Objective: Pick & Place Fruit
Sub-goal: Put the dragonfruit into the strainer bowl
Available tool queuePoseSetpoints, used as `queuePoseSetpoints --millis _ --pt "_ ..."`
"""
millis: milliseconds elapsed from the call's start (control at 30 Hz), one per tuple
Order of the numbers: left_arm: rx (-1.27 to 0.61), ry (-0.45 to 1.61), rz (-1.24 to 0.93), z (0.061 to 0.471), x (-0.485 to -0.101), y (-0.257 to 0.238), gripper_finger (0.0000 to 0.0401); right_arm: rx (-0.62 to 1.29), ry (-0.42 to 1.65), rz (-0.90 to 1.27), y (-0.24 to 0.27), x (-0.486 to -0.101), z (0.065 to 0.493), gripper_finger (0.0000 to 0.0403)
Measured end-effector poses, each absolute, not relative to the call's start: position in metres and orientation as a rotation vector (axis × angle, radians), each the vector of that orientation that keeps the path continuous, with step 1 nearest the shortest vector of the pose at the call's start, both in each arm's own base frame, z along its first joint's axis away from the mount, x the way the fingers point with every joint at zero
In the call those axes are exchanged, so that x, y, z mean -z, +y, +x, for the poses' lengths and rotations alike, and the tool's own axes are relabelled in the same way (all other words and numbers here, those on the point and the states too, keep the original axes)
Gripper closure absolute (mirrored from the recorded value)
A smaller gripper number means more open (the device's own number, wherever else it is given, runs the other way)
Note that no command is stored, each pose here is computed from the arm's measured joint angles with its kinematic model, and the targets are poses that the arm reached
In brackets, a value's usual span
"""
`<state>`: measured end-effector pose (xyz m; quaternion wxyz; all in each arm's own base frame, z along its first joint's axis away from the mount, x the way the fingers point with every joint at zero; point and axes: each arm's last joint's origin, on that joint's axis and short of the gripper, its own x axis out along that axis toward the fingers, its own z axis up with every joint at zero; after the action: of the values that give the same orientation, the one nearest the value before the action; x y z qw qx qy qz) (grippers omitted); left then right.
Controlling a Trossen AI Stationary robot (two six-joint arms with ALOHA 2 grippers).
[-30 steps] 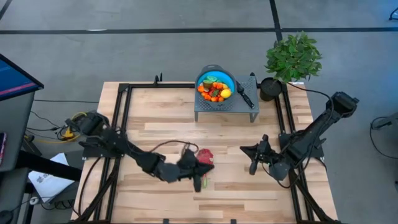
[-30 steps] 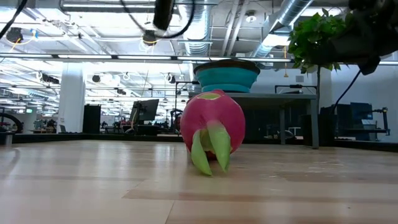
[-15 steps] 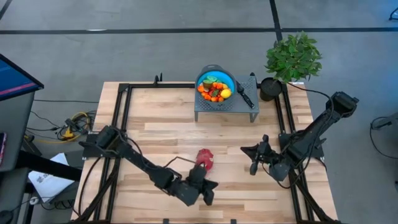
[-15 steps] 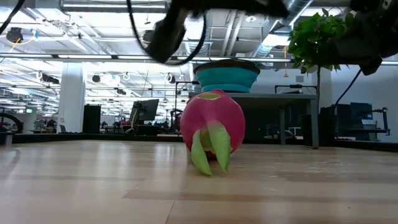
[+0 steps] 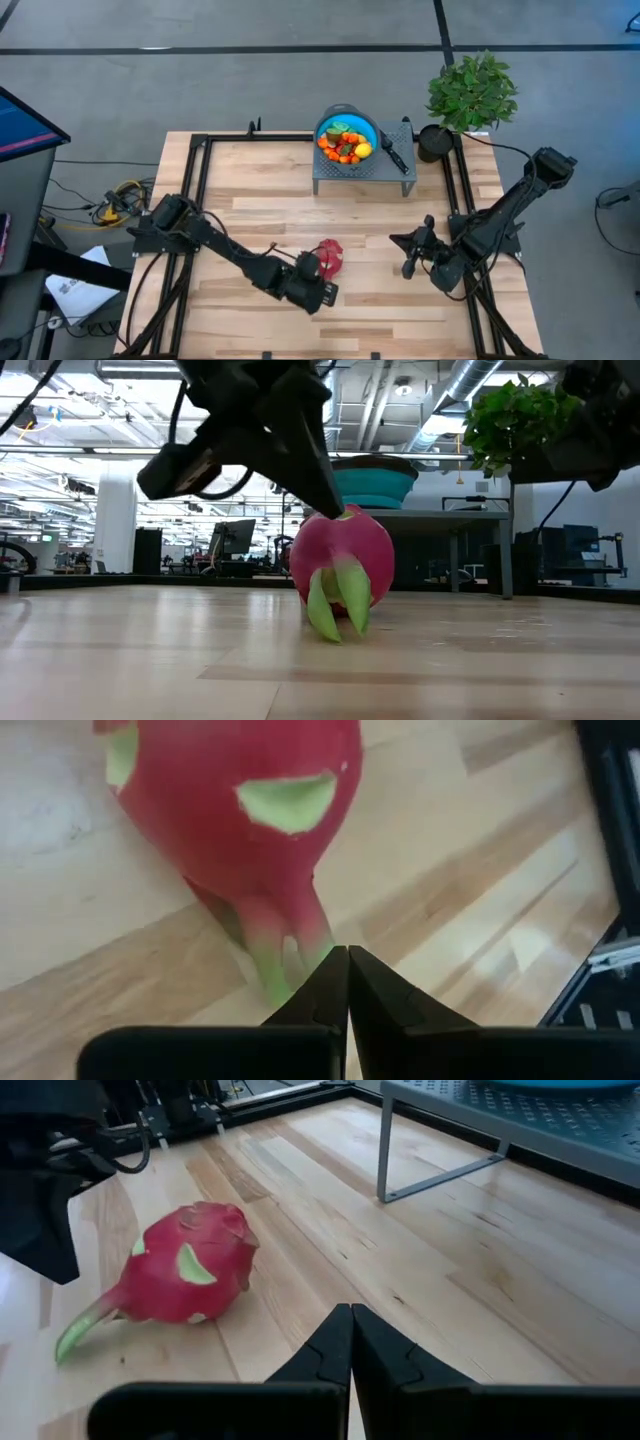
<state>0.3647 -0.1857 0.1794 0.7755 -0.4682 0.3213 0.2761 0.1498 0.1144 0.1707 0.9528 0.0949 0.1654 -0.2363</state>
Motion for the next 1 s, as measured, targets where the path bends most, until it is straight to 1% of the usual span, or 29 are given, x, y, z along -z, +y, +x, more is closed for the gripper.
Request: queuePoseSetpoints --millis 167,633,700,800,1000 --pt "-0.577 0.769 -1.049 0.372 -0.178 -0.173 0.04 0.483 0.345 0.179 0.114 -0.17 0.149 0.0403" --pt "-0.561 0.846 -1.119 0.38 -0.178 -0.153 0.0395 0.465 0.394 0.157 0.113 -0.167 0.147 0.0403" --pt "-0.541 0.884 -1.14 0.381 -0.177 -0.152 0.0384 0.458 0.409 0.154 0.113 -0.167 0.147 0.0403" --pt "-0.497 0.949 -1.159 0.382 -0.177 -0.15 0.0354 0.45 0.427 0.149 0.112 -0.166 0.146 0.0403" --pt "-0.498 0.969 -1.173 0.383 -0.177 -0.146 0.0268 0.45 0.429 0.148 0.112 -0.165 0.146 0.0403"
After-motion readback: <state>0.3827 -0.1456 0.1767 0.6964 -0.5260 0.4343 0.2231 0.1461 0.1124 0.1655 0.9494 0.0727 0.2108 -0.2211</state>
